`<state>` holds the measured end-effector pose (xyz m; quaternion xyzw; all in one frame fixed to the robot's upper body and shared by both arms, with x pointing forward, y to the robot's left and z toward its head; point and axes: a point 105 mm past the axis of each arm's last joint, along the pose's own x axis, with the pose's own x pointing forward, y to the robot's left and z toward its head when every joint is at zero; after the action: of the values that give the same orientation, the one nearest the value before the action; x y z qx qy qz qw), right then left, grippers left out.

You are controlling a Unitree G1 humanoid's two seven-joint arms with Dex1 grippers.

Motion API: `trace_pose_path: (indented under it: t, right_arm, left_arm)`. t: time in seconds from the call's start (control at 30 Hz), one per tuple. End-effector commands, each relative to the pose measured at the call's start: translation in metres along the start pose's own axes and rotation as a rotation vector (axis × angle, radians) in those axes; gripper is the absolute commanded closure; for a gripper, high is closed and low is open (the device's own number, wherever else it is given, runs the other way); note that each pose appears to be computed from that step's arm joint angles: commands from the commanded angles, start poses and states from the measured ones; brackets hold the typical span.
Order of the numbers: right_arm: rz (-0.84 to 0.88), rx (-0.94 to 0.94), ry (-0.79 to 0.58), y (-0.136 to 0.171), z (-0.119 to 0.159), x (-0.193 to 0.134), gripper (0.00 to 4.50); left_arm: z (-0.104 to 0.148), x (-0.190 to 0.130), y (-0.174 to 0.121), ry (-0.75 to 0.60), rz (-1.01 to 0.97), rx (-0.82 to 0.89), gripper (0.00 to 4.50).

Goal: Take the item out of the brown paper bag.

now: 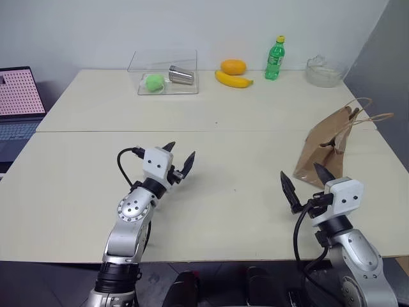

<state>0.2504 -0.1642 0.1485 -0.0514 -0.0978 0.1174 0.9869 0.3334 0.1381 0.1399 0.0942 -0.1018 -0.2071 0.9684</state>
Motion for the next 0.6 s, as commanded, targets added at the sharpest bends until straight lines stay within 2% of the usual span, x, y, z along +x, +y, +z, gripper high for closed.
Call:
trace_pose_path:
  t: [0.03,0.6]
  right_arm:
    - [-0.004,-0.012,-0.06,-0.001,0.0139,0.0013,0.0]
    - [-0.001,-0.013,-0.031,0.0018,0.0082,0.0005,0.0]
  left_arm:
    - [0.0194,0.0024,-0.0075,-0.082,-0.036,-0.011,1.15]
    - [0.0216,0.0071,-0.0091,-0.076,-0.047,0.017,1.15]
